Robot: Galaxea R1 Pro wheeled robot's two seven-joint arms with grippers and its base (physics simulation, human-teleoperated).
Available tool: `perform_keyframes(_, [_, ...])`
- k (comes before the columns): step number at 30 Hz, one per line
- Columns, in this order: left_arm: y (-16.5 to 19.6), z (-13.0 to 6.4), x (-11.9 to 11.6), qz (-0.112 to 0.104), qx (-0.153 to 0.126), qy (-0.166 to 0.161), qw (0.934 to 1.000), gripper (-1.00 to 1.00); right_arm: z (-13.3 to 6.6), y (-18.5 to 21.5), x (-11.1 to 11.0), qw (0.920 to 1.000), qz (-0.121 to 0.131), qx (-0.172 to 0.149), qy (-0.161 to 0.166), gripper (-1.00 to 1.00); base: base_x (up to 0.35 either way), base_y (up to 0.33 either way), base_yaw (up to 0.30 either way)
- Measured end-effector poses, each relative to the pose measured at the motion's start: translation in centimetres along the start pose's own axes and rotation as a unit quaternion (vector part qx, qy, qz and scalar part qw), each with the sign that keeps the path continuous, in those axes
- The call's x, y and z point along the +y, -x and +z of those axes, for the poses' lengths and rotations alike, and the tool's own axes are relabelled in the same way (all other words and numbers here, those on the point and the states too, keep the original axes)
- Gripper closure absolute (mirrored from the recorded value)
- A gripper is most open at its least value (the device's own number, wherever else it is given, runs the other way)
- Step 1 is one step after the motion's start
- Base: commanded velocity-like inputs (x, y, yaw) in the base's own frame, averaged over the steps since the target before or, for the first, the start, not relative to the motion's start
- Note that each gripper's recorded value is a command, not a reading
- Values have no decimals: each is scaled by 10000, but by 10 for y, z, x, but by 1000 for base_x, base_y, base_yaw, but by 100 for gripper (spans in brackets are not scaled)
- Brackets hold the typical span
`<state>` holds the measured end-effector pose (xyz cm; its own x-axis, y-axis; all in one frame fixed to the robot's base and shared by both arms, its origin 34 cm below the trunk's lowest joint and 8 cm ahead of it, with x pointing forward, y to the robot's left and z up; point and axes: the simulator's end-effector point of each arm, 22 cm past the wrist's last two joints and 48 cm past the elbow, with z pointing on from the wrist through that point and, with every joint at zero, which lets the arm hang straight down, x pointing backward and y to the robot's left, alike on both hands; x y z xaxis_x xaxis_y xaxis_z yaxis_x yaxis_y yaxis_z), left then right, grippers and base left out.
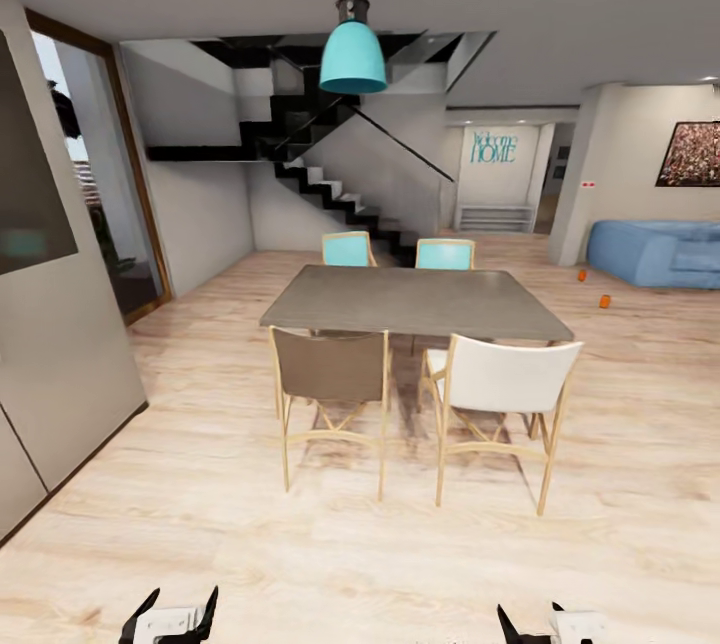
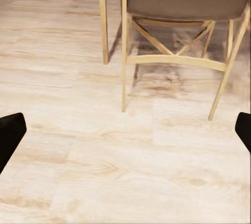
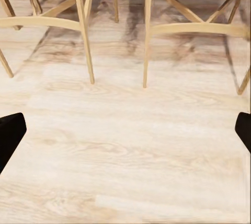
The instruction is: Put the three can of soda from the living room inside the tash can in the kitchen.
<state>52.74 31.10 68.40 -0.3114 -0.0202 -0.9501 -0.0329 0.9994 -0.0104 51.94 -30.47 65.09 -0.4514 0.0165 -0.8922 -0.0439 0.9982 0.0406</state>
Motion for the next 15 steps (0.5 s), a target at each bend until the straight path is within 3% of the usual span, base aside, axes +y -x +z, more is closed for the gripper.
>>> perform_keyframes(11, [0,0,0,-1,-4,0,10000,-100,2,3,3,10000,3,-27,18,-100,0,-288,-56])
perform_keyframes(15, [0,0,0,-5,-7,1,10000,-100,2,4,2,10000,20,-35,8,-100,0,-237,-175])
